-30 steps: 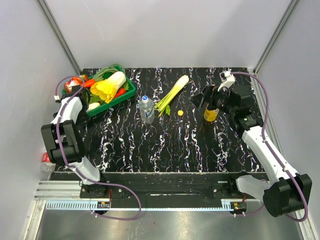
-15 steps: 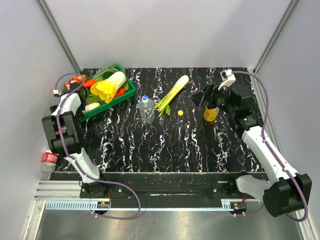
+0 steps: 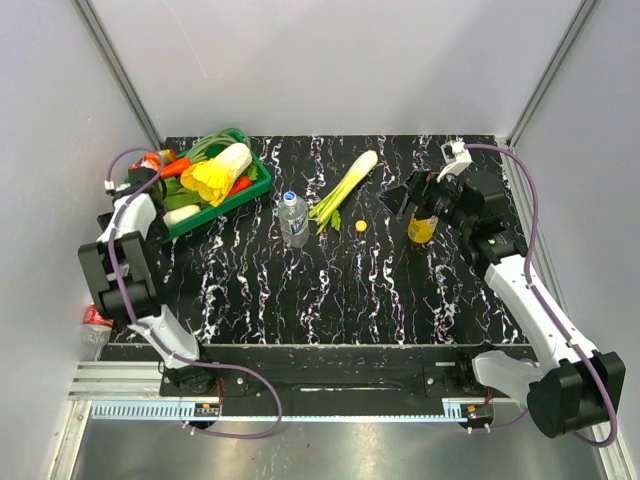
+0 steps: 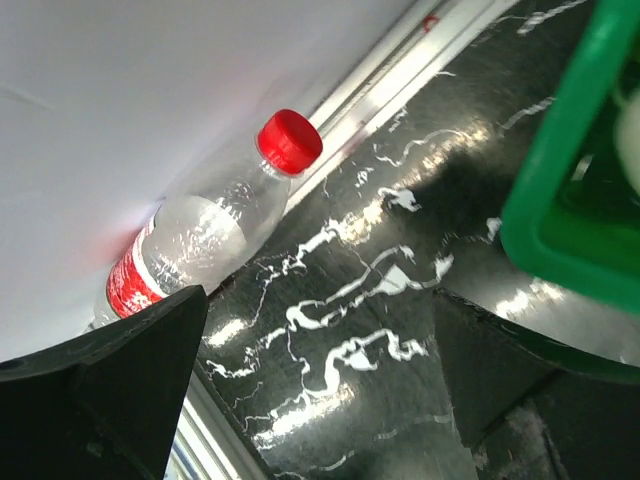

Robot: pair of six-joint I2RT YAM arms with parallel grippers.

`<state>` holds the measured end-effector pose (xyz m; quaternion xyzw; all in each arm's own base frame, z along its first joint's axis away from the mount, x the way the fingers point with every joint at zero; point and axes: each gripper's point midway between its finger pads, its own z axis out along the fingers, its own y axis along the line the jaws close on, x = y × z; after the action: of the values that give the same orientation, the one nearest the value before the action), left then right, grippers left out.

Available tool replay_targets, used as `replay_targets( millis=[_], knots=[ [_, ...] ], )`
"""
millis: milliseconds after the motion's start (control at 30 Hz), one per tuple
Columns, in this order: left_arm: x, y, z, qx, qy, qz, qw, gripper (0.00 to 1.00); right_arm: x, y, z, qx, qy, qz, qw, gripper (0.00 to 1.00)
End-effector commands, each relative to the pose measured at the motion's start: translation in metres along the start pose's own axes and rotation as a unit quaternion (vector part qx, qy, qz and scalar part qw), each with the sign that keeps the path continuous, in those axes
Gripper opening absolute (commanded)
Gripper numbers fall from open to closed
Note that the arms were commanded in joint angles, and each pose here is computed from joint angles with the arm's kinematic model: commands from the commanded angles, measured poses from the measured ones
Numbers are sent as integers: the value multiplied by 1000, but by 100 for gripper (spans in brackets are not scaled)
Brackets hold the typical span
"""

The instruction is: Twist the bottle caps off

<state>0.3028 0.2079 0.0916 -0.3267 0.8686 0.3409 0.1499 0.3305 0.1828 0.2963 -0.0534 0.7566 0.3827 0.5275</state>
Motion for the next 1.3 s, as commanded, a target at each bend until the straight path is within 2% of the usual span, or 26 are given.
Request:
replay_targets(
  millis=[0, 133, 300, 433, 600, 767, 933, 1000, 1267],
  knots=[
    [-36, 6, -63, 126, -88, -62, 986, 99, -21, 18, 2, -26, -21, -3, 999, 100],
    [-48, 10, -117, 226, -147, -92, 959, 99, -24, 27, 14, -44, -4, 7, 999, 100],
    [-57, 11, -184, 348, -202, -103, 909, 98, -12, 40, 35, -49, 36, 6, 998, 100],
    [-61, 14, -239, 439, -260, -102, 854, 99, -12, 66, 47, -70, 42, -7, 997, 100],
    [-65, 28, -296, 513, -322, -122, 786, 99, -7, 91, 61, -97, 54, -16, 994, 100],
    [-56, 36, -342, 580, -346, -127, 727, 99, -2, 101, 65, -114, 60, -25, 991, 100],
    [-42, 36, -381, 654, -338, -115, 667, 99, 2, 100, 61, -119, 56, -31, 991, 100],
    [-38, 35, -390, 672, -331, -111, 653, 99, 5, 100, 60, -124, 58, -31, 990, 100],
    [-33, 51, -407, 673, -357, -105, 639, 99, 22, 102, 67, -144, 95, -9, 985, 100]
  ],
)
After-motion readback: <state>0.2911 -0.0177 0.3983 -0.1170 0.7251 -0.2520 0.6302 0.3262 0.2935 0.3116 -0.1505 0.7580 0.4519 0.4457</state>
